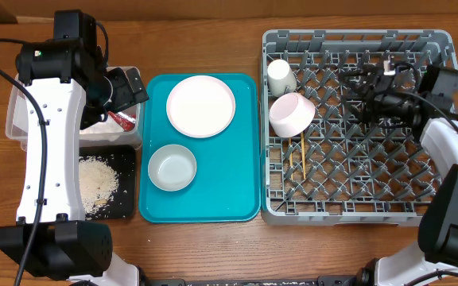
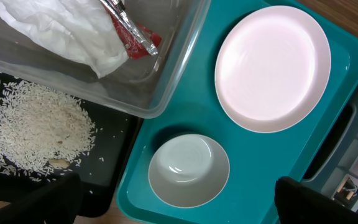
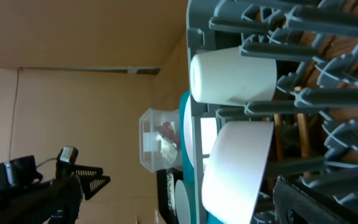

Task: Sort waste into correct bins and load items into the dishwasher
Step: 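Reach the right gripper to the grey-green bowl on the teal tray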

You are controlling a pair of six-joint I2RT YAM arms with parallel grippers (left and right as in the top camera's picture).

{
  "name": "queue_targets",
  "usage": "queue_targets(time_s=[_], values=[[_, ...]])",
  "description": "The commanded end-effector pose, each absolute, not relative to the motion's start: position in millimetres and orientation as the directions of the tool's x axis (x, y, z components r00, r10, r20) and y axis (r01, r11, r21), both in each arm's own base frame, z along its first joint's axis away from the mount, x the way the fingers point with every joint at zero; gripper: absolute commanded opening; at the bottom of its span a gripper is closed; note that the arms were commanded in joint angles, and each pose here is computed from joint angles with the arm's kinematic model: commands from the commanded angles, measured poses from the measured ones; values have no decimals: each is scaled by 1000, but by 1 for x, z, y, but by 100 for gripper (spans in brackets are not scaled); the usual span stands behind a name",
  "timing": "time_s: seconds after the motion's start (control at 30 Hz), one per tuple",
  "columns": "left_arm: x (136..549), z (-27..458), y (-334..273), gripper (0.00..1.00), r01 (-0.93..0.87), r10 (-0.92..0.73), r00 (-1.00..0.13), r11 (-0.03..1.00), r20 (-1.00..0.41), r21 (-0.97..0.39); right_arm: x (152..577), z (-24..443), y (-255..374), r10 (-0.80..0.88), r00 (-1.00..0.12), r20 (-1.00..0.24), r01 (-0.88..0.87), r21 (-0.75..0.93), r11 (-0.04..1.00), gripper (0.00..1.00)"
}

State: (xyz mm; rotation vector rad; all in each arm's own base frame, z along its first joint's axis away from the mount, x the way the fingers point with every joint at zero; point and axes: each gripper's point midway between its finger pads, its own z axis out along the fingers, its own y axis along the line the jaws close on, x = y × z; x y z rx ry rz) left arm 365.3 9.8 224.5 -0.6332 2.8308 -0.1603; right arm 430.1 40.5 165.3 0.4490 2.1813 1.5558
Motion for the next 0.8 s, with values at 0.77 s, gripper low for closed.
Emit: queue_targets(time_s=[0.77], values=[[365,226,10,100,-398,-424,-880,904,-212,-155,247,145,393,-499,-544,-674,-772,168,614,100]])
